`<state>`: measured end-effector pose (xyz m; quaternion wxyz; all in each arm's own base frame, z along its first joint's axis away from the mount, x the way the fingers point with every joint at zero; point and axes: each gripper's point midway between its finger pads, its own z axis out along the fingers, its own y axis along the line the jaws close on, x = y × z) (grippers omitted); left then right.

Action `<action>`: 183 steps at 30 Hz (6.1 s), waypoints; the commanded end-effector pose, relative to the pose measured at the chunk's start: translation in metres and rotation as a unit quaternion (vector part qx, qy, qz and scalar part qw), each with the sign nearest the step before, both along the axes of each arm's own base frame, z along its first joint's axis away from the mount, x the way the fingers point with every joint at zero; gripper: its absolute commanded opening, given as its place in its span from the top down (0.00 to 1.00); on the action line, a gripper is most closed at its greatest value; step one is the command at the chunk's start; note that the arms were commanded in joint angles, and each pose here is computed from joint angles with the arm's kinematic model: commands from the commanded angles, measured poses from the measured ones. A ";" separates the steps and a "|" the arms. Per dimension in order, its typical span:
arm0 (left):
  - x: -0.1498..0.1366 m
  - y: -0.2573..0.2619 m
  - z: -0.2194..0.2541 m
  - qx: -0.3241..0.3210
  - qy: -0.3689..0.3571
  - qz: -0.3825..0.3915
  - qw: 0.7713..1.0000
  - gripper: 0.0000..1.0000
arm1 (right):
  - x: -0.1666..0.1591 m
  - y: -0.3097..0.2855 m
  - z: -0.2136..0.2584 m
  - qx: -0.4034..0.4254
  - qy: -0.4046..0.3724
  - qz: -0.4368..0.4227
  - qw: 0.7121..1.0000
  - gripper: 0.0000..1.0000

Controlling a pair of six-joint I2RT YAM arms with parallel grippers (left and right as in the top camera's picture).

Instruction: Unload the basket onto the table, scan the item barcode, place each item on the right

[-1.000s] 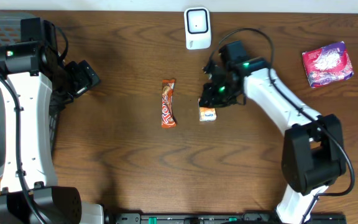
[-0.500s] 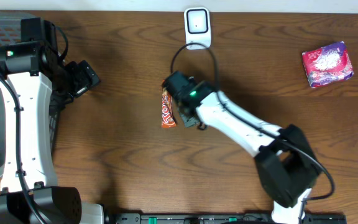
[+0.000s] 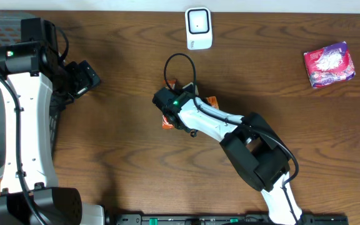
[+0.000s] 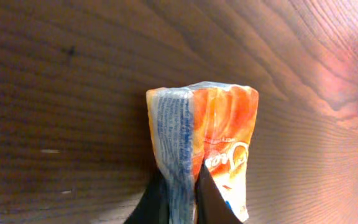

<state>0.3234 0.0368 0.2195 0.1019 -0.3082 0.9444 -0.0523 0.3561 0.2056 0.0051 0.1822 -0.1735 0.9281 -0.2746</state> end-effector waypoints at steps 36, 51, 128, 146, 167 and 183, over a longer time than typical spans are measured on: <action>-0.001 0.003 -0.004 0.005 0.008 0.003 1.000 0.02 | -0.007 -0.048 0.036 0.693 0.240 -0.112 0.671 0.93; -0.001 0.003 -0.004 0.005 0.008 0.003 1.000 0.02 | 0.015 -0.135 0.041 0.462 0.204 -0.212 0.836 0.62; -0.001 0.003 -0.004 0.005 0.008 0.003 1.000 0.02 | 0.193 -0.046 0.203 0.271 -0.267 -0.034 0.924 0.99; -0.001 0.003 -0.004 0.005 0.008 0.003 1.000 0.02 | 0.255 -0.004 0.144 0.045 -0.342 0.112 0.932 0.99; -0.001 0.003 -0.004 0.005 0.008 0.003 1.000 0.02 | 0.194 -0.300 0.130 0.102 -0.197 -0.216 0.951 0.99; -0.001 0.003 -0.004 0.005 0.008 0.003 1.000 0.02 | 0.170 -0.323 0.049 0.328 -0.076 -0.213 0.917 0.99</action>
